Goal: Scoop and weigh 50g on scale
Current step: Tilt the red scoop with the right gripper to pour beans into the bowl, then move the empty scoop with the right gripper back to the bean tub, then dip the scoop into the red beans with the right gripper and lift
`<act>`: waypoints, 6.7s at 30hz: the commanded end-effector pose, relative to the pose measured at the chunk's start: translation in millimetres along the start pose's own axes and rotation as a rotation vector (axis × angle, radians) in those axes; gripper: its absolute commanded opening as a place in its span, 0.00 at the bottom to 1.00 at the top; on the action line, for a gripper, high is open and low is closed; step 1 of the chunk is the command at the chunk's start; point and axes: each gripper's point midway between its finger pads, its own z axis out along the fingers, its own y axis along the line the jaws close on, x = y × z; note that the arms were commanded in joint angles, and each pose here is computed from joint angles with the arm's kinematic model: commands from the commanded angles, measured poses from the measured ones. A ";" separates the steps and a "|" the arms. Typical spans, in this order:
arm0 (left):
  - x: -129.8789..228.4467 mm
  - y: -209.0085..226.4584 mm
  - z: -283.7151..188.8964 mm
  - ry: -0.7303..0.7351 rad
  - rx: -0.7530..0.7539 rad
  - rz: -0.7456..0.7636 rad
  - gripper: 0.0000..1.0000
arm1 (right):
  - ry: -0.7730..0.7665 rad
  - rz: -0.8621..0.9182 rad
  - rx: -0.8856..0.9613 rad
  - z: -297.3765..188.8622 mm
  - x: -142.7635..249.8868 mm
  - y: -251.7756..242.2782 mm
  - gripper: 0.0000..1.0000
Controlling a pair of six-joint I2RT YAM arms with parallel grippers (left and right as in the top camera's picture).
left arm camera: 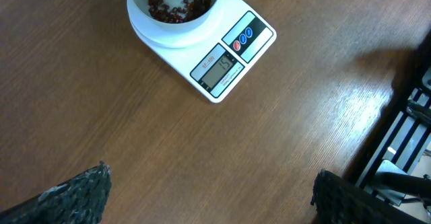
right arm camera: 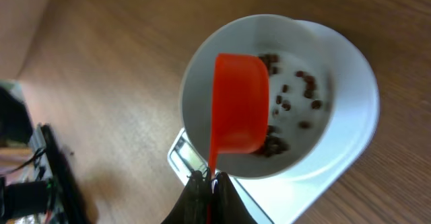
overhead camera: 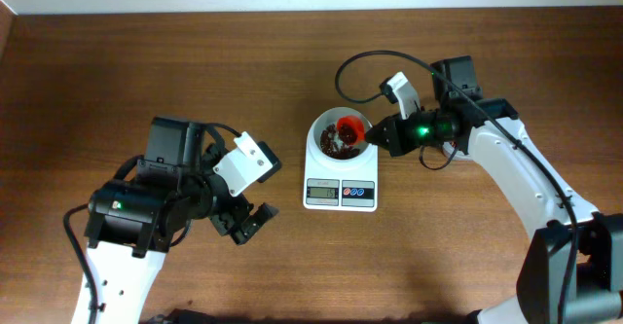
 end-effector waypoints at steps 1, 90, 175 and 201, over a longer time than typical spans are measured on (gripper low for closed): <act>-4.4 2.4 -4.2 -0.014 -0.013 0.020 0.99 | -0.015 -0.042 -0.010 -5.8 -4.6 9.4 0.04; -4.5 2.5 -4.2 -0.014 -0.013 0.020 0.99 | -0.115 0.076 0.900 -187.7 10.4 -48.1 0.04; -4.5 2.5 -4.2 -0.014 -0.013 0.020 0.99 | -0.155 0.701 0.389 -125.3 101.4 -192.1 0.04; -4.4 2.4 -4.2 -0.014 -0.013 0.020 0.99 | -0.400 0.861 0.055 -158.2 94.5 -193.8 0.04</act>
